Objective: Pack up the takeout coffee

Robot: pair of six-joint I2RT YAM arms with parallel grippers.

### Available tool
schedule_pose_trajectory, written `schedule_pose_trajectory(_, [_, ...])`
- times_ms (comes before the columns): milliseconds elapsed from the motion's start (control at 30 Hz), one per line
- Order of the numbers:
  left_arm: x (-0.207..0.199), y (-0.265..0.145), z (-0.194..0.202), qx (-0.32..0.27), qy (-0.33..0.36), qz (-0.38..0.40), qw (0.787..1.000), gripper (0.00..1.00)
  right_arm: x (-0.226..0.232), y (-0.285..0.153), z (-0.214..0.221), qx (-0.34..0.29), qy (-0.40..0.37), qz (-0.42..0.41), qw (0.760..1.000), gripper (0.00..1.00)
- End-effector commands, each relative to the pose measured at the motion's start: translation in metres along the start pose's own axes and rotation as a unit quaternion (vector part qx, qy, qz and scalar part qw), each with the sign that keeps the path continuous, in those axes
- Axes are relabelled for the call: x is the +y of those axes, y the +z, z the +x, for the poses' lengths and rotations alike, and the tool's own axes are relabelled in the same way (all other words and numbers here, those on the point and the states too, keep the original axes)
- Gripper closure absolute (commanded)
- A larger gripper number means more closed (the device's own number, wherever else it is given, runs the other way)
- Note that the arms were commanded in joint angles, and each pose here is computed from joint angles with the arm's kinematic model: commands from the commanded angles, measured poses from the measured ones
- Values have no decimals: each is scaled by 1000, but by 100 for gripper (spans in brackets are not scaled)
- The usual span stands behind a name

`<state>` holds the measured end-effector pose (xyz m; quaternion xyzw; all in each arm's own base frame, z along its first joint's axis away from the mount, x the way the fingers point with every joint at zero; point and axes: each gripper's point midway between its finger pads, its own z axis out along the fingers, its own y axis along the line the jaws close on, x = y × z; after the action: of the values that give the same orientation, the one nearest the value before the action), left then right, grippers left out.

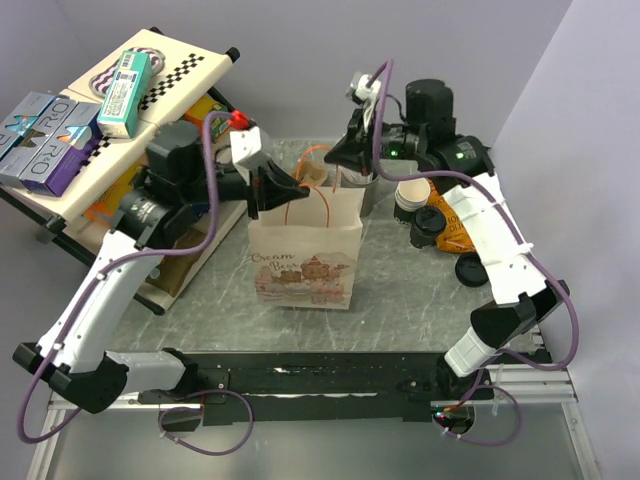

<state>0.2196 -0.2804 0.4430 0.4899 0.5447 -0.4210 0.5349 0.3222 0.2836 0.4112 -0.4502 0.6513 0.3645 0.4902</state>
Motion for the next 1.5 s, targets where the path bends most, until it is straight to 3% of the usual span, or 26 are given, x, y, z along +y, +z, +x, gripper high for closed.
schedule_pose_trajectory(0, [-10,-14,-51,-47,53,-2,997,99,5,-16,-50,-49,-53,16,997,100])
schedule_pose_trajectory(300, [-6,-18,-71,-58,80,-17,995,99,3,-30,-100,-100,-88,38,990,100])
schedule_pose_trajectory(700, [2,-18,-54,-40,67,-39,996,99,0,-18,-79,-80,-72,26,994,100])
schedule_pose_trajectory(733, [1,-20,-52,-40,64,-45,996,93,-1,-17,-75,-76,-66,25,995,100])
schedule_pose_trajectory(767, [2,-20,-47,-35,59,-50,996,77,-2,-11,-62,-63,-52,19,997,97])
schedule_pose_trajectory(800, [8,-18,-27,-18,45,-62,997,59,-3,-8,-54,-54,-42,17,997,88])
schedule_pose_trajectory(833, [5,-22,-20,-13,42,-68,997,36,-3,-6,-45,-44,-39,14,998,64])
schedule_pose_trajectory(867, [4,-24,-8,-5,32,-73,997,27,-4,0,-18,-13,-14,8,1000,51])
schedule_pose_trajectory(900, [3,-22,23,20,9,-71,997,18,-6,2,-4,3,-1,13,1000,32])
schedule_pose_trajectory(933, [-7,-31,27,20,12,-74,997,1,-1,-6,-1,6,2,21,1000,1])
schedule_pose_trajectory(967, [-10,-35,37,28,5,-80,996,1,1,-6,19,23,17,22,999,0])
schedule_pose_trajectory(1000, [-13,-37,56,42,-10,-85,995,1,2,-13,17,18,8,36,999,0])
schedule_pose_trajectory(1067, [-18,-51,53,39,4,-110,993,1,15,-33,-4,-11,-17,48,999,0])
schedule_pose_trajectory(1167, [-5,-63,36,36,31,-158,986,1,21,-52,-37,-54,-56,68,995,0])
schedule_pose_trajectory(1300, [15,-69,-8,4,77,-202,976,0,15,-53,-32,-44,-69,81,993,0])
schedule_pose_trajectory(1467, [3,-55,0,35,104,-127,986,1,7,-33,-10,-23,-69,56,996,0])
